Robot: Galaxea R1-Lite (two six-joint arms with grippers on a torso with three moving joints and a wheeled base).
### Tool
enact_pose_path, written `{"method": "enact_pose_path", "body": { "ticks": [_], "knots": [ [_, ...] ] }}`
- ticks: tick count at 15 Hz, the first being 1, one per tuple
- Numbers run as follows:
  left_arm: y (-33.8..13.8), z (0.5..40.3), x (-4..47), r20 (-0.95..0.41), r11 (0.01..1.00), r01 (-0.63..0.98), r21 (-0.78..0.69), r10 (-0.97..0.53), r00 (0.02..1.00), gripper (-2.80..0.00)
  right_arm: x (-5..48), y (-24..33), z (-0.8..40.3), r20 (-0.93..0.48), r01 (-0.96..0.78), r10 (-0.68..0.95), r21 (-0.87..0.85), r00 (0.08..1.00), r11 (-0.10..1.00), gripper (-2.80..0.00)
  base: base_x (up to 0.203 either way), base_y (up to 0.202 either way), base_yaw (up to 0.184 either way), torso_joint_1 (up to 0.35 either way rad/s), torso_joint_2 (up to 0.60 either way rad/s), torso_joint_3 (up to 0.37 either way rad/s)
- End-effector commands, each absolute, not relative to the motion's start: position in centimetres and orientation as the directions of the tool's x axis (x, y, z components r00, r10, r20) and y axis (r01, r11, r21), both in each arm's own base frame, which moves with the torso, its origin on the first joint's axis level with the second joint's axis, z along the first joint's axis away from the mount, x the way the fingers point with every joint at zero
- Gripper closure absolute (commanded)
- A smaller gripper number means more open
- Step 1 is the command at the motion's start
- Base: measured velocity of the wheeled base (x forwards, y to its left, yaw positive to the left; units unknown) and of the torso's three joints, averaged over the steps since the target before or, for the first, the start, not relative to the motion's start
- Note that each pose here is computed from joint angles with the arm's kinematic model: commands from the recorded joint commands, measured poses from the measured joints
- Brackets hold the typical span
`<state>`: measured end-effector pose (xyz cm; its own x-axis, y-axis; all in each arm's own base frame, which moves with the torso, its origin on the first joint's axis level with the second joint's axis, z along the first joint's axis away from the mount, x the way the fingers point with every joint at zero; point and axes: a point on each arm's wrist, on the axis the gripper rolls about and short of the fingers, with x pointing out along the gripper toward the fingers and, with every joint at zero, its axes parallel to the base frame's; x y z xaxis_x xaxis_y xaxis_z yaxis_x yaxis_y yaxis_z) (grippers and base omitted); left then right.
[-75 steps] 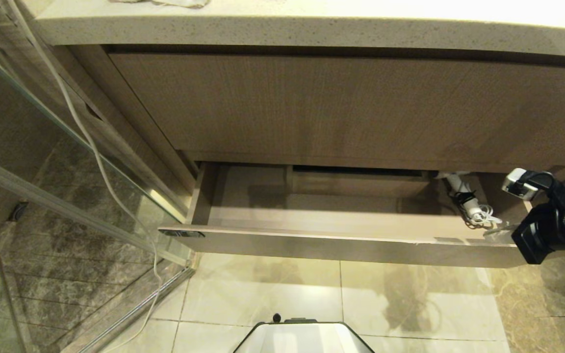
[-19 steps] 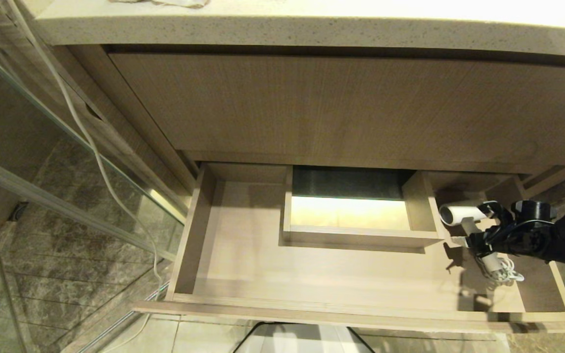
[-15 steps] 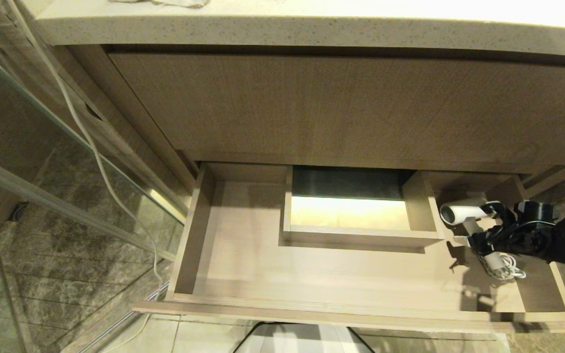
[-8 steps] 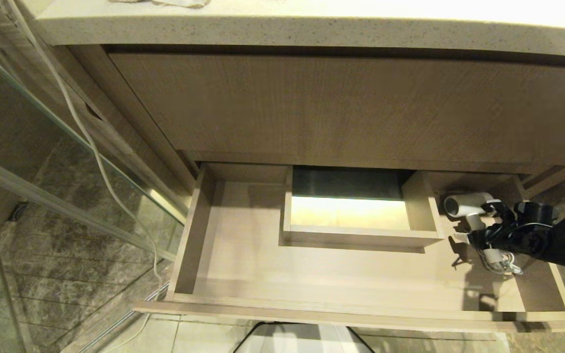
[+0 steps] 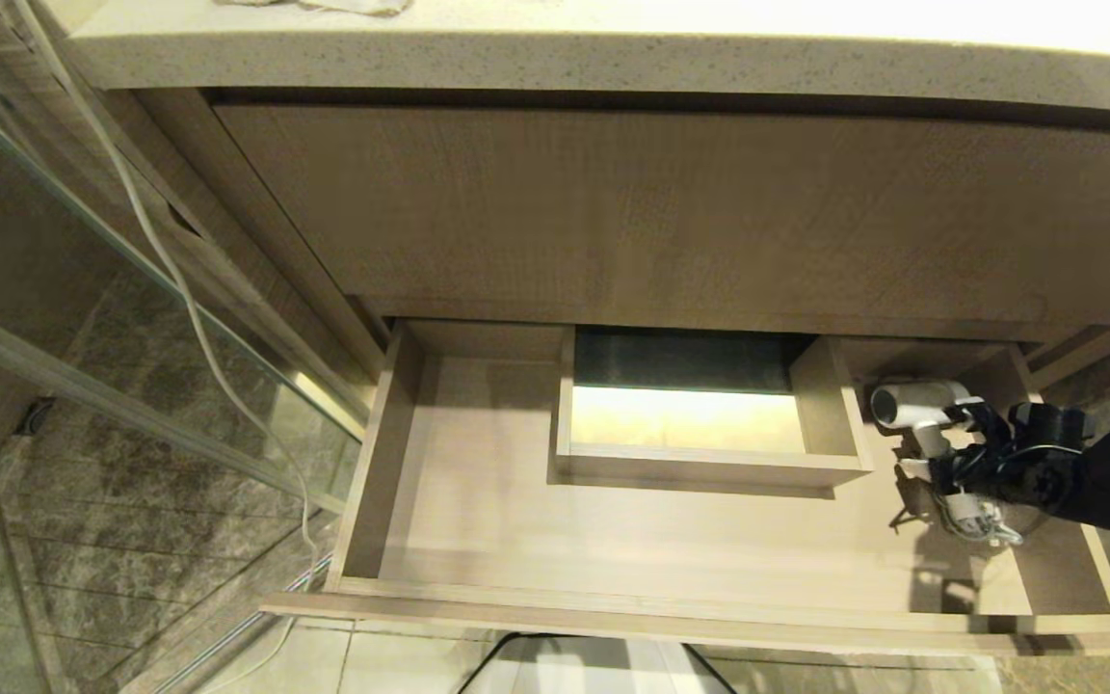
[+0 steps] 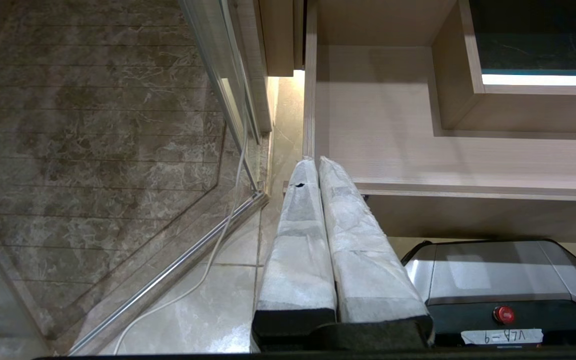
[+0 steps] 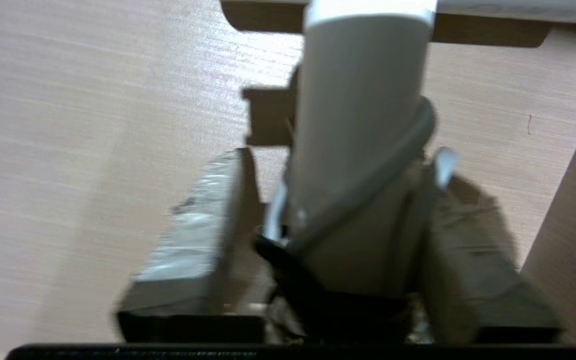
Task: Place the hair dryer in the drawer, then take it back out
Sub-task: Take the hairdryer out
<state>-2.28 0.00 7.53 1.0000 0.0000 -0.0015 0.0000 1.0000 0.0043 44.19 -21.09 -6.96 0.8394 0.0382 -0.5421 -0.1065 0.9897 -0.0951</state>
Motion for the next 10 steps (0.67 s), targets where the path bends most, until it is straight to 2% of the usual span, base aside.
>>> {"method": "enact_pose_path", "body": {
  "ticks": [1, 6, 10],
  "knots": [
    [0.0, 7.5, -2.3, -0.002, 1.0, 0.0, 0.005, 0.0, 1.0, 0.0, 44.3, -21.1, -6.5, -0.539, -0.113, 0.041, -0.102, 0.841, 0.988, 0.0, 0.0, 0.0, 0.0, 0.0, 0.0, 0.0],
    [0.0, 7.5, -2.3, -0.002, 1.0, 0.0, 0.005, 0.0, 1.0, 0.0, 43.5, -20.7, -4.0, -0.527, -0.105, 0.03, -0.113, 0.849, 0.988, 0.0, 0.0, 0.0, 0.0, 0.0, 0.0, 0.0],
    [0.0, 7.5, -2.3, -0.002, 1.0, 0.0, 0.005, 0.0, 1.0, 0.0, 42.1, -20.4, 0.2, -0.505, -0.1, 0.02, -0.133, 0.863, 0.986, 0.0, 0.0, 0.0, 0.0, 0.0, 0.0, 0.0]
  ]
}}
